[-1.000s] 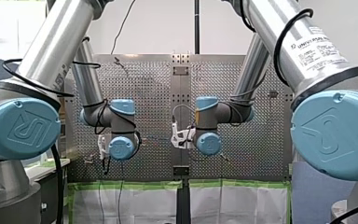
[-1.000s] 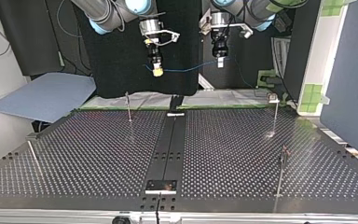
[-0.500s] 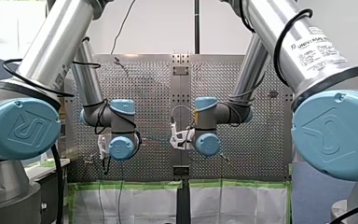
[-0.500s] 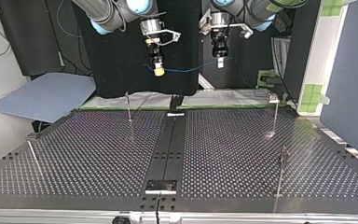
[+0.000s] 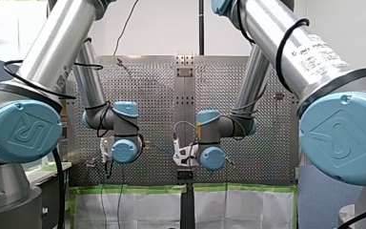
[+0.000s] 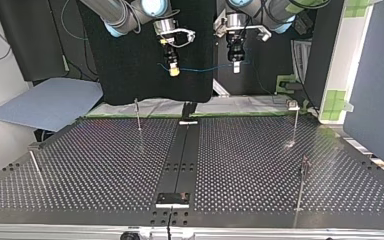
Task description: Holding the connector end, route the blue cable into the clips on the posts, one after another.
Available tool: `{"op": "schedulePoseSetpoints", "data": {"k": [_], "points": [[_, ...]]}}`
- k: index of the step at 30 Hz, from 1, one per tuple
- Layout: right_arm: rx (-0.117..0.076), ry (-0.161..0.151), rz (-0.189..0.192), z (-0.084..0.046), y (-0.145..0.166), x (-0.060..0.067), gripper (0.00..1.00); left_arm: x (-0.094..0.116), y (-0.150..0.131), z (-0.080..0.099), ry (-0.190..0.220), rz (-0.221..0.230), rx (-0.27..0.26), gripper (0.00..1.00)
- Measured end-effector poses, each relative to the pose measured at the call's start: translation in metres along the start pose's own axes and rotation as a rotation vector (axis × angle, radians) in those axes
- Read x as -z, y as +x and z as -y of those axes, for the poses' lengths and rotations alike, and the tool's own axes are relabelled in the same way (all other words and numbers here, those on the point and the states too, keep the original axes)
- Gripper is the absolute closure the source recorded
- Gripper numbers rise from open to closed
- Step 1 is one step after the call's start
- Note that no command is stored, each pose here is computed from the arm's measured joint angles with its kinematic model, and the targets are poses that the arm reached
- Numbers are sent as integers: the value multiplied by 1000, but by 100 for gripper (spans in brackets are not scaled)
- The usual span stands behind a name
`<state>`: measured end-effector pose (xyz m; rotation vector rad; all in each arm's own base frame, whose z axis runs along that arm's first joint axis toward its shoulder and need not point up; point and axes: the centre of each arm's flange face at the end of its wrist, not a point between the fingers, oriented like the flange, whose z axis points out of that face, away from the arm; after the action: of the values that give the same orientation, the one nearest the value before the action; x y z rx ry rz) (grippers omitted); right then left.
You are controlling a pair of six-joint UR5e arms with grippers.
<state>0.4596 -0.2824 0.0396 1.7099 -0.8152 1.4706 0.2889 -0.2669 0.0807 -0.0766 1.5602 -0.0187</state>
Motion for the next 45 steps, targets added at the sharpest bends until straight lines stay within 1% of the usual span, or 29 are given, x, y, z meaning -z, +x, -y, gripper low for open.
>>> {"op": "schedulePoseSetpoints", "data": {"k": [6, 14, 18, 22, 30, 33, 35, 36, 38, 42, 45], "points": [[0, 0, 1, 0, 0, 0, 100, 2, -1, 1, 0, -1, -6, 98], [0, 0, 1, 0, -1, 0, 100, 20, -17, 10, 0, -3, -64, 98], [0, 0, 1, 0, -1, 0, 100, 31, -20, 13, -5, -19, -91, 98], [0, 0, 1, 0, -1, 0, 100, 37, -19, 10, -28, -43, -114, 98], [0, 0, 1, 0, -1, 0, 100, 38, -18, 8, -37, -51, -122, 98], [-3, -3, 5, -2, 0, 1, 100, 38, -21, 10, -34, -41, -107, 98], [-12, -11, 11, -7, 2, 1, 100, 36, -26, 11, -34, -28, -83, 98], [-20, -13, 13, -9, 5, 1, 100, 36, -29, 11, -34, -24, -72, 98], [-32, -12, 15, -11, 9, 2, 100, 36, -35, 12, -32, -15, -47, 98], [-66, 5, 16, -14, 23, 2, 100, 34, -47, 12, -21, -1, 0, 98], [-97, 28, 12, -15, 37, 2, 100, 33, -55, 13, -18, 13, 36, 98]]}}
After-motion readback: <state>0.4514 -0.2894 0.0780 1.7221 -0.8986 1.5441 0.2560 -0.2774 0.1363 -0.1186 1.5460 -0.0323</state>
